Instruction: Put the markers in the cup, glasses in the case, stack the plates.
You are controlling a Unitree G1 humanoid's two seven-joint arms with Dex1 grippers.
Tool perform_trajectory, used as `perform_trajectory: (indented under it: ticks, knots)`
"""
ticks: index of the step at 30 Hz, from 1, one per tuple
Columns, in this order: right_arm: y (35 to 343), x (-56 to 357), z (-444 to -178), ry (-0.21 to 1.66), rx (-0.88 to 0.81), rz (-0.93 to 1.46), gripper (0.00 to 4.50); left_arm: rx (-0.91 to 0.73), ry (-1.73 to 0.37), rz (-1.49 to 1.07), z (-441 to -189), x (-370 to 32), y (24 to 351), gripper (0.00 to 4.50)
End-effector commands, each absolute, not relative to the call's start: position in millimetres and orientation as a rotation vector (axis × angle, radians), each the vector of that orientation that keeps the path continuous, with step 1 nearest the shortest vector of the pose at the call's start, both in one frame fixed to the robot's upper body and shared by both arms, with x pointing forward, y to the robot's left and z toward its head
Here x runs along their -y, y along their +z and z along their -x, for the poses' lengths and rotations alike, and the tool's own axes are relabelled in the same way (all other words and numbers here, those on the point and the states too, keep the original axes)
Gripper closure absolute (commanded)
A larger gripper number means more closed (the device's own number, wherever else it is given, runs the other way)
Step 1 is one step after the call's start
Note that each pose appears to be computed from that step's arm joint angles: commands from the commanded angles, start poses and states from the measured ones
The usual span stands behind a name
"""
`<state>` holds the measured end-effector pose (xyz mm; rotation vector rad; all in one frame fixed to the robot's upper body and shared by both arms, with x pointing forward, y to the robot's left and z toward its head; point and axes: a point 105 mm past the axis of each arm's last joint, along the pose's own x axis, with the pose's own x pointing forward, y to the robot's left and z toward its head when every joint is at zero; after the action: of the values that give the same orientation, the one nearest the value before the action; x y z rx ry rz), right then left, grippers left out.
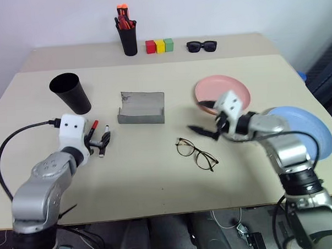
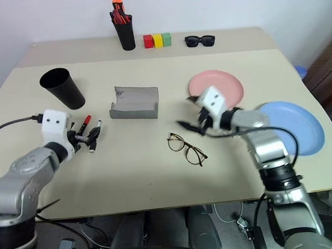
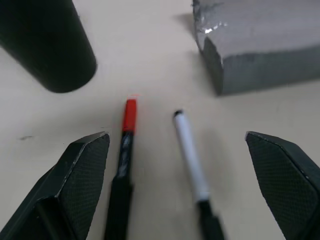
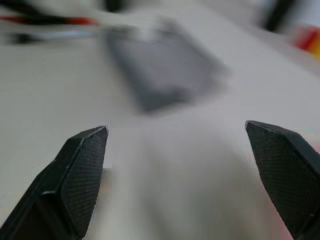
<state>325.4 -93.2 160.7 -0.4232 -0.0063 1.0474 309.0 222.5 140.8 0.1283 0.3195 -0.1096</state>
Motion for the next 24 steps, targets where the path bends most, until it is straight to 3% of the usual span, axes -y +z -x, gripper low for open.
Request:
perform_trajectory:
  ticks: [1, 5, 10, 13, 19, 24]
  knots:
    - [178, 63, -304, 1.130, 0.093, 0.433, 0.00, -0.425, -0.139, -0.021, -312, -213, 138, 0.06]
    - [177, 47, -293, 1.164, 0.105, 0.406, 0.00, -0.642, -0.094, 0.031, -315, -210, 119, 0.06]
    - [172, 41, -290, 1.169, 0.101, 0.390, 0.00, -0.719, 0.013, 0.046, -317, -226, 107, 0.06]
    - [170, 42, -291, 1.171, 0.099, 0.389, 0.00, -0.721, 0.016, 0.042, -317, -226, 106, 1.29]
    - [170, 40, -293, 1.173, 0.108, 0.393, 0.00, -0.679, 0.008, 0.028, -317, -223, 112, 4.19]
    - [177, 36, -295, 1.175, 0.133, 0.389, 0.00, -0.481, 0.027, -0.055, -328, -230, 136, 4.19]
